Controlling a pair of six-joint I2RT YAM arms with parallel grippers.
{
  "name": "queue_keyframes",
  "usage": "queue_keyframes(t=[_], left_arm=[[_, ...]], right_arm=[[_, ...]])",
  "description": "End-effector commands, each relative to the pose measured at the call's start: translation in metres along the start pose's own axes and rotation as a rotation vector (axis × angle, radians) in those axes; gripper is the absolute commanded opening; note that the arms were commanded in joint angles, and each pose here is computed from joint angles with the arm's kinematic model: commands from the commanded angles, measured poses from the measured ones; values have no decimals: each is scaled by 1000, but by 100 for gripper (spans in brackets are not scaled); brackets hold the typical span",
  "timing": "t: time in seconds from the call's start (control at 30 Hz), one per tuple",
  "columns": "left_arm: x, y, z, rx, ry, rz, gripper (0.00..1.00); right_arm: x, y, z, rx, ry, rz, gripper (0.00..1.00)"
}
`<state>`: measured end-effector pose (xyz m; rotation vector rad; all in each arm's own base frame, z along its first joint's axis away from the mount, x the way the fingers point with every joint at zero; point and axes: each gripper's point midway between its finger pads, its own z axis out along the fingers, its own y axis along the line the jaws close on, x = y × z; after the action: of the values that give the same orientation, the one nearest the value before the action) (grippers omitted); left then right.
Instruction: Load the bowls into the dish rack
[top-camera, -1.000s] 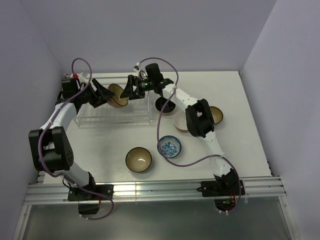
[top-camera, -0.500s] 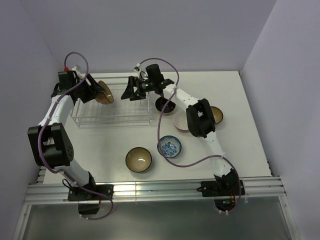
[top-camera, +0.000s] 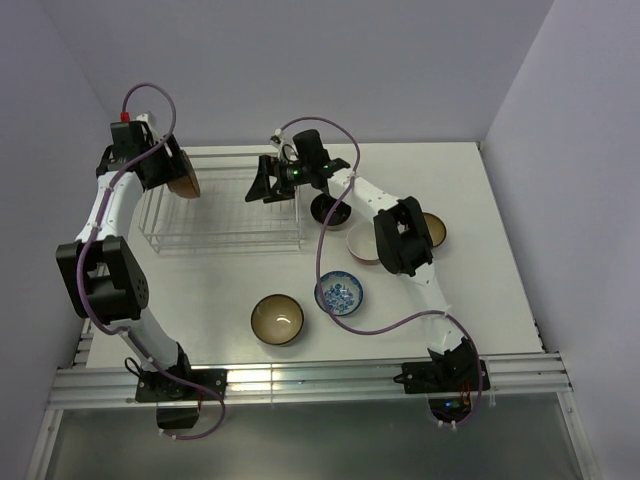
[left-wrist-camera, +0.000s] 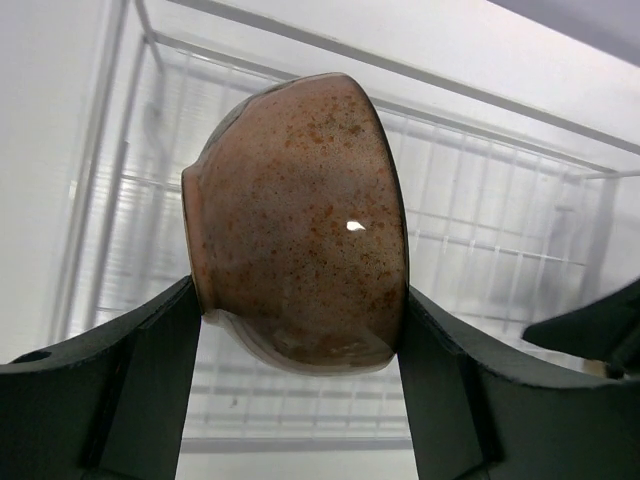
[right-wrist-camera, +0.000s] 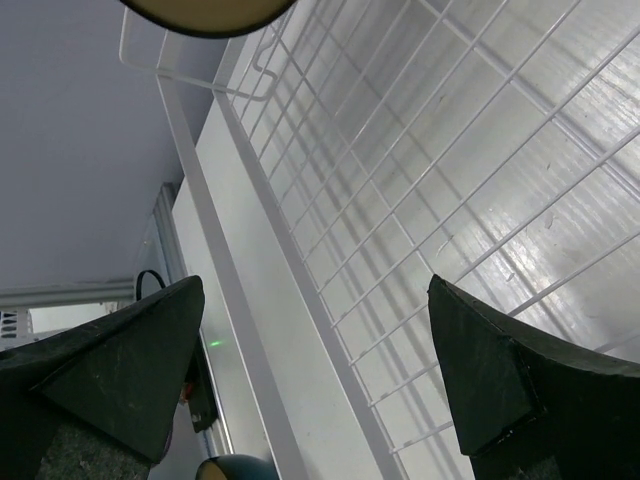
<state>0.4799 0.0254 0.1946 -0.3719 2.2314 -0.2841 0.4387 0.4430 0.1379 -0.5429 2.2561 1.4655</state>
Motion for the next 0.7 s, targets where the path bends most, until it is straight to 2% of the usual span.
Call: queue_keyframes(t=[0.0, 0.4, 0.67], left_arm=[[-55, -5, -15, -23, -152, 109, 0], [-47, -2, 6, -122, -99, 245, 0], [-41, -2, 17, -255, -83, 371, 0]], right_arm=[[-28, 38, -24, -25, -69, -96, 100], [-27, 37, -25, -18, -61, -115, 100], [-28, 35, -26, 2, -65, -133, 100]])
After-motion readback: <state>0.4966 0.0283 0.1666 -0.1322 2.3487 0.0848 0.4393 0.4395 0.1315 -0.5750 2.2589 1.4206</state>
